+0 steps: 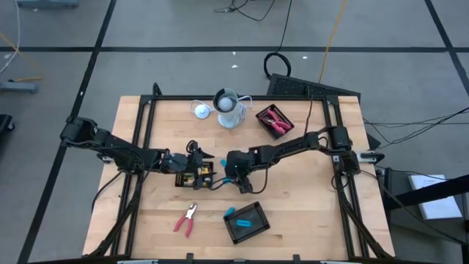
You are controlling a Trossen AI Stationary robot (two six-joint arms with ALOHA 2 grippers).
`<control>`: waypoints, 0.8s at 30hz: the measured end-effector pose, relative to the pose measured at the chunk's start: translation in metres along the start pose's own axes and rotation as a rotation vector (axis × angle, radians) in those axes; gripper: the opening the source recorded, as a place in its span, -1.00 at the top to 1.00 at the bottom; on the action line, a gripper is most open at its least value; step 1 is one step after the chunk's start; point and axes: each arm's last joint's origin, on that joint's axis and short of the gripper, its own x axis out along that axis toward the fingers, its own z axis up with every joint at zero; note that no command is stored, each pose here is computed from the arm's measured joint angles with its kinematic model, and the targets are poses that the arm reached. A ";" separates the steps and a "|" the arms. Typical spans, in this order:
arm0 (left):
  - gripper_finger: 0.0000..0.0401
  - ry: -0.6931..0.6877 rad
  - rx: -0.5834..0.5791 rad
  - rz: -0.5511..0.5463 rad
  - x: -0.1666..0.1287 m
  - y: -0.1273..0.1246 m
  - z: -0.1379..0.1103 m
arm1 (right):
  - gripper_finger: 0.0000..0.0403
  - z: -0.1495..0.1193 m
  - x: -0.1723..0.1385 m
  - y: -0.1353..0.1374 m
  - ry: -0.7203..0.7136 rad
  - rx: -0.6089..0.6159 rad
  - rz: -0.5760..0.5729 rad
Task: Pick & Place School Supplies
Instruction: Put the blue eraser into the bottom black bin
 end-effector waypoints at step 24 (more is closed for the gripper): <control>-0.63 0.000 0.005 0.000 0.000 0.000 0.000 | 0.76 0.002 -0.001 0.019 0.054 -0.042 -0.116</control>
